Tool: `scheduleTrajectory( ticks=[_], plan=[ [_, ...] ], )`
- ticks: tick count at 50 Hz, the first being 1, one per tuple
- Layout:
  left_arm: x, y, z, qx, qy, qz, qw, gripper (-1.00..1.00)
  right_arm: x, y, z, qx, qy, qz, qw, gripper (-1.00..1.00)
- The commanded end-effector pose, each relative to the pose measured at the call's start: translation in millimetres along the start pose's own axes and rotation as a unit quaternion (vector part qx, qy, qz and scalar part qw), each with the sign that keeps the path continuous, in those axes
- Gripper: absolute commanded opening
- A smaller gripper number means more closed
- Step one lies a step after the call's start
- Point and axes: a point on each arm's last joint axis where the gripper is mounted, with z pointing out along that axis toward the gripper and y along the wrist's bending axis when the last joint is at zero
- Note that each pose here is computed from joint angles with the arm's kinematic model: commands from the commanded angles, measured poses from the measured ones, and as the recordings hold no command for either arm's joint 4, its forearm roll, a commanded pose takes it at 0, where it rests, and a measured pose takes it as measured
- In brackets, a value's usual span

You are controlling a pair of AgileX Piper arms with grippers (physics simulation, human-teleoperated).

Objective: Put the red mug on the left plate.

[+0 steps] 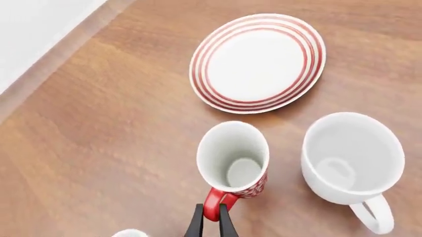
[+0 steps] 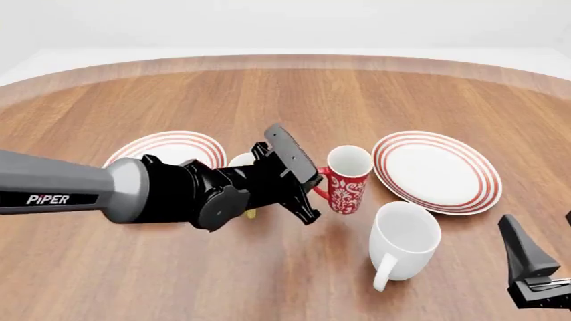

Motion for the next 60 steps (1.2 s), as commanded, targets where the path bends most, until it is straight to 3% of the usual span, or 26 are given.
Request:
scheduleTrajectory(
  ticks=[1,22,32,60],
  plan=[
    [-11.4,5.0,-19.3,-0.009,-0.023,-0.009,0.9997,-1.0,-0.5,0.0,1.2,0.0,-0.001,-0.001,1.0,1.0],
    [-10.0,17.3,-52.9,-0.033,-0.042,-0.017,0.9984,-1.0,0.8,0.2,-5.0,0.0,-0.004,-0.008,1.0,1.0],
    [-17.2,25.5,-86.6,-0.049,-0.061,-0.027,0.9965,-1.0,0.3,0.3,-4.4,-0.001,-0.006,-0.011,0.9999,1.0],
    [-6.3,48.7,-122.1,-0.099,-0.075,-0.065,0.9901,-1.0,0.4,0.3,-5.8,-0.001,-0.008,-0.016,0.9998,1.0]
  ],
)
